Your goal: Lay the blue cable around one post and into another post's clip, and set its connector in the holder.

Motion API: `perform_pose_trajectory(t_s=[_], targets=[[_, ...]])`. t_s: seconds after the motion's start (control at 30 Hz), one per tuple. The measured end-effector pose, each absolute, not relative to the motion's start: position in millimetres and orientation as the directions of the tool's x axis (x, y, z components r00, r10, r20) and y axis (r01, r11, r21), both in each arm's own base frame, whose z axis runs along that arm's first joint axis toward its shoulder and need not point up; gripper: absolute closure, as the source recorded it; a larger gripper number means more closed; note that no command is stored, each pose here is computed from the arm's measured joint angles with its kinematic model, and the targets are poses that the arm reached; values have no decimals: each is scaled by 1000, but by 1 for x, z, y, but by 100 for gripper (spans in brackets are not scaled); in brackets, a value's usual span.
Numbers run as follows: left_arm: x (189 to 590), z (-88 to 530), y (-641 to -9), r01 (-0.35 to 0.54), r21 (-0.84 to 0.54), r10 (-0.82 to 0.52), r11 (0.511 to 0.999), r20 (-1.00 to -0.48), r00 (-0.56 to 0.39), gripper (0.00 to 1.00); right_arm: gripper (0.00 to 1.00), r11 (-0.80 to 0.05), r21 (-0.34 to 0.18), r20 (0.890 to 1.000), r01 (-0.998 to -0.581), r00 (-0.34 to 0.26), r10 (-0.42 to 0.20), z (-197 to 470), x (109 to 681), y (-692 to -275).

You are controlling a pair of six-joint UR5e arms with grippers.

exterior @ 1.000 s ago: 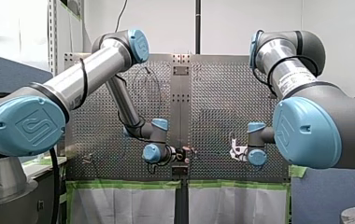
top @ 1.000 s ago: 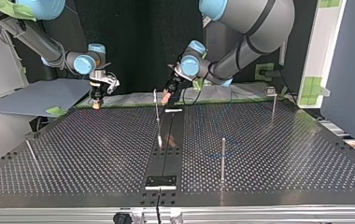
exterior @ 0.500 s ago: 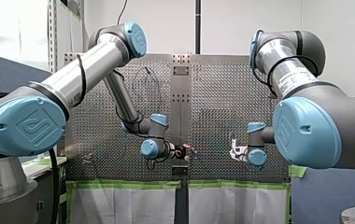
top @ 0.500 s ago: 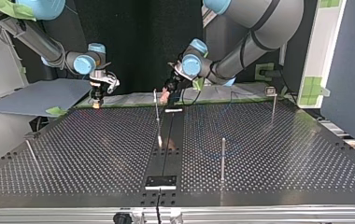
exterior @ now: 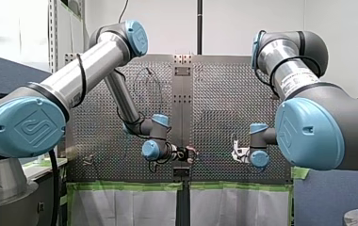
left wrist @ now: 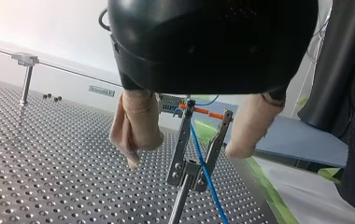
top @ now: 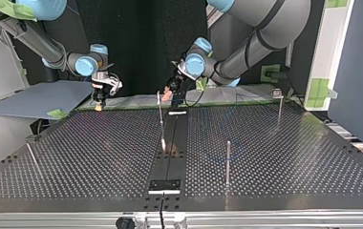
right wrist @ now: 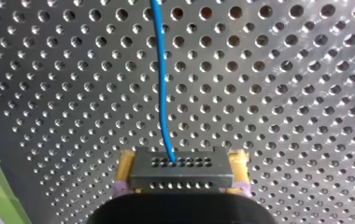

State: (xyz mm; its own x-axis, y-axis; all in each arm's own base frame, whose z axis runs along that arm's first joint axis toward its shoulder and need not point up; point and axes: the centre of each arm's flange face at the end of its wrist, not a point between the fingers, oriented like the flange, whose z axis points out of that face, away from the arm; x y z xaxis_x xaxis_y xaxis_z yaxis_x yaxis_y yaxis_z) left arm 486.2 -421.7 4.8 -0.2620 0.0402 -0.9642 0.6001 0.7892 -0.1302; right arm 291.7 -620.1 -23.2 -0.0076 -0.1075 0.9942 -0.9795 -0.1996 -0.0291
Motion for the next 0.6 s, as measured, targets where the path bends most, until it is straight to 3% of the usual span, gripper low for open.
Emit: perform_pose_trajectory(t_s=[0.6], targets=[[489,5,-419,596,-135,34,792,-964,-264,0,100,-198,-34,994,-980,-13,-108,-24,292,-620]])
